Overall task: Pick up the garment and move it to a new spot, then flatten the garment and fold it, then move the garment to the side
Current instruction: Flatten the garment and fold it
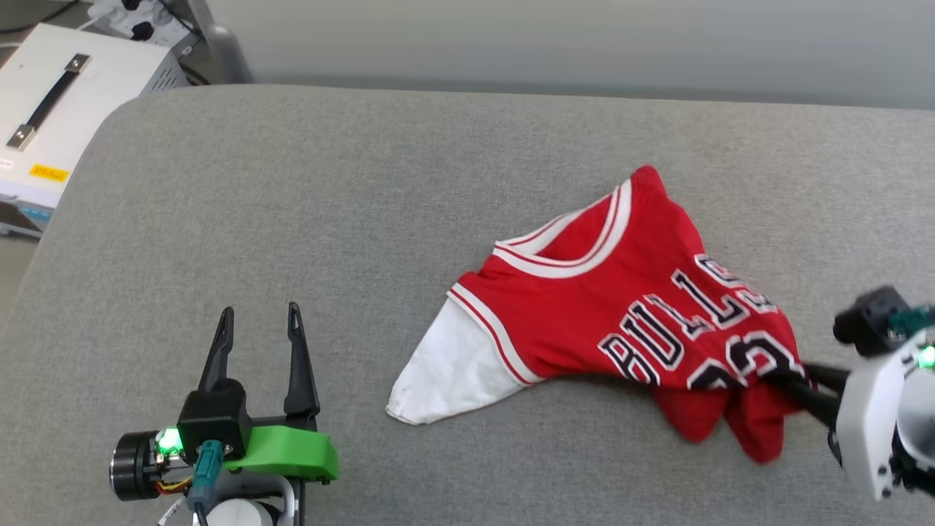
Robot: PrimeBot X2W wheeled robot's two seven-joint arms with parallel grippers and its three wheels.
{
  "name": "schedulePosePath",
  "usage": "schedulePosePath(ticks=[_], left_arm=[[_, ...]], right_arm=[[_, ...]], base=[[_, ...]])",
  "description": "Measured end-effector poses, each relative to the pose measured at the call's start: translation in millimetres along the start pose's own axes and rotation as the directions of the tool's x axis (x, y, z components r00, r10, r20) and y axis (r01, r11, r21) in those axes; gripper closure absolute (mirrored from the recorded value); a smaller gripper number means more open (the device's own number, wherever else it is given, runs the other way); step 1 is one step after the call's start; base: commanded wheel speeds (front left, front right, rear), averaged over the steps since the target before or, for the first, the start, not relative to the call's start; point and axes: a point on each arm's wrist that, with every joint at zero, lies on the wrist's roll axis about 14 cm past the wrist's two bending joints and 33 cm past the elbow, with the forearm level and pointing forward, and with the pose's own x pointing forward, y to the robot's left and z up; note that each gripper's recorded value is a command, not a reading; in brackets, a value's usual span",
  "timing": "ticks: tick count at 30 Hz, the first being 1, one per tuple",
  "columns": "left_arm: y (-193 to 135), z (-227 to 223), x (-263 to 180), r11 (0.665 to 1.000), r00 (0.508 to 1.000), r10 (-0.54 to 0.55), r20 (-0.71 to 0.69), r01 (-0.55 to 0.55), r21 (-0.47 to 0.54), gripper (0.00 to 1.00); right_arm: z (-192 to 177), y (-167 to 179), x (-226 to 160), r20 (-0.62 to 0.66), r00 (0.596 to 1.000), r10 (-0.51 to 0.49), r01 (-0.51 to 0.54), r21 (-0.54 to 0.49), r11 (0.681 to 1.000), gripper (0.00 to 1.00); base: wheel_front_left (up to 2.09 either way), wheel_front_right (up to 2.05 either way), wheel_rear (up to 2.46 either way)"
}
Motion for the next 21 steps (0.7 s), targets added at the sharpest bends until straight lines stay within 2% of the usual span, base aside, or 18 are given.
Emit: schedulePosePath(ticks=[4,9,12,13,14,17,21], left_arm=[[-5.9,3.1,-0.9,1.000,1.000,-0.024,0.010,0.024,0.000,0.00],[-10.7,6.1,-1.0,0.999,0.999,-0.040,0.019,0.040,-0.003,0.00],[-12.3,6.0,-0.6,0.999,0.999,-0.045,0.019,0.045,-0.004,0.00],[-12.6,5.9,-0.3,0.999,0.999,-0.046,0.019,0.046,-0.004,0.00],[-13.0,5.8,-0.2,0.999,0.999,-0.047,0.018,0.047,-0.005,0.00],[-14.1,4.9,-1.6,0.999,0.999,-0.052,0.015,0.052,-0.006,0.00],[-14.4,7.1,-2.9,0.998,0.998,-0.055,0.022,0.055,-0.003,0.00]], right_arm=[[-40.8,6.9,-13.5,-0.051,0.998,-0.027,0.032,0.104,0.994,1.00],[-91.8,32.0,-21.0,-0.122,0.992,-0.015,0.045,0.252,0.967,1.00],[-108.8,36.9,-25.2,-0.143,0.989,-0.033,0.073,0.282,0.957,1.00],[-107.4,35.7,-25.5,-0.129,0.991,-0.048,0.083,0.288,0.954,0.64],[-103.5,33.8,-25.4,-0.108,0.992,-0.064,0.094,0.293,0.952,0.00],[-80.5,22.1,-27.6,-0.016,0.991,-0.129,0.129,0.268,0.955,0.00],[-36.9,7.8,-38.2,0.132,0.970,-0.203,0.170,0.228,0.959,0.00]], base=[[0.00,0.00,0.00],[0.00,0.00,0.00],[0.00,0.00,0.00],[0.00,0.00,0.00],[0.00,0.00,0.00],[0.00,0.00,0.00],[0.00,0.00,0.00]])
